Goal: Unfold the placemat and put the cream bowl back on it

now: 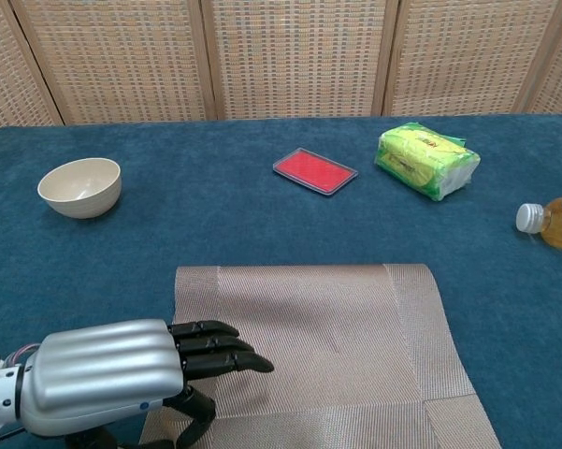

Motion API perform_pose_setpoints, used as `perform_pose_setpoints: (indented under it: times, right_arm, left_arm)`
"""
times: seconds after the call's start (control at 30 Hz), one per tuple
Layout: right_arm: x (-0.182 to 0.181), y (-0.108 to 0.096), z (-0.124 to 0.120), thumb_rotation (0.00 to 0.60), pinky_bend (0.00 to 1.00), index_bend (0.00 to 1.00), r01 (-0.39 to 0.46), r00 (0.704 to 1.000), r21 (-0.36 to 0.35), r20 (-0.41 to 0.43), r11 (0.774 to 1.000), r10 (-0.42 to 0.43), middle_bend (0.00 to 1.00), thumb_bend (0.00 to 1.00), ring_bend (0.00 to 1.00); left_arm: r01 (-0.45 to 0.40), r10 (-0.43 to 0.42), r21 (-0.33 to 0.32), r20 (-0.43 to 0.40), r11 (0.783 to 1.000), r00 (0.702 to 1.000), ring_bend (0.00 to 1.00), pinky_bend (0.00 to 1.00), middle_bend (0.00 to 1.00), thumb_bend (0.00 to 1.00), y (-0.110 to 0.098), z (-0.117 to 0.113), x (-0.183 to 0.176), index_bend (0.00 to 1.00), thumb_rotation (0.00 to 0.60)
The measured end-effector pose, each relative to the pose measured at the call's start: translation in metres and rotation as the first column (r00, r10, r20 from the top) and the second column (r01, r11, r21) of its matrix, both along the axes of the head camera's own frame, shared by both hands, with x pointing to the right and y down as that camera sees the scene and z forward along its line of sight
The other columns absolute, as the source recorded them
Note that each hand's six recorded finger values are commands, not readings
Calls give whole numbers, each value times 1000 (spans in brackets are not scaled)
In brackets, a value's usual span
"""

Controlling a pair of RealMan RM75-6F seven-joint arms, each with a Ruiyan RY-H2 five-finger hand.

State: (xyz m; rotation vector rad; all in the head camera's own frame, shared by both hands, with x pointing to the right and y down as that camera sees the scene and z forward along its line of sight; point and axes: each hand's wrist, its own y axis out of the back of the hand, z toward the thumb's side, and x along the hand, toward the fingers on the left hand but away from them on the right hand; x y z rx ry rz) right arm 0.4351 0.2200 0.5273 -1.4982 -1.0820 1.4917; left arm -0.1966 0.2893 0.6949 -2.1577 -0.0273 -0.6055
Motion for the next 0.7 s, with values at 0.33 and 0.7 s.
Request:
perform_pose_setpoints:
  times: [0.33, 0.7]
  right_arm:
    - [0, 0, 0, 600, 0, 0, -1, 1000, 1, 1, 1000, 1, 0, 0, 0]
    - [2, -2, 2, 600, 0, 0, -9, 1000, -4, -5, 1000, 9, 0, 0, 0]
  left_arm:
    - [167, -168, -16, -82, 986, 982, 0, 0, 0, 563, -38, -13, 20, 794, 600]
    - [556, -554, -16, -96, 831, 827, 0, 0, 0, 566, -172, -16, 30, 797, 600]
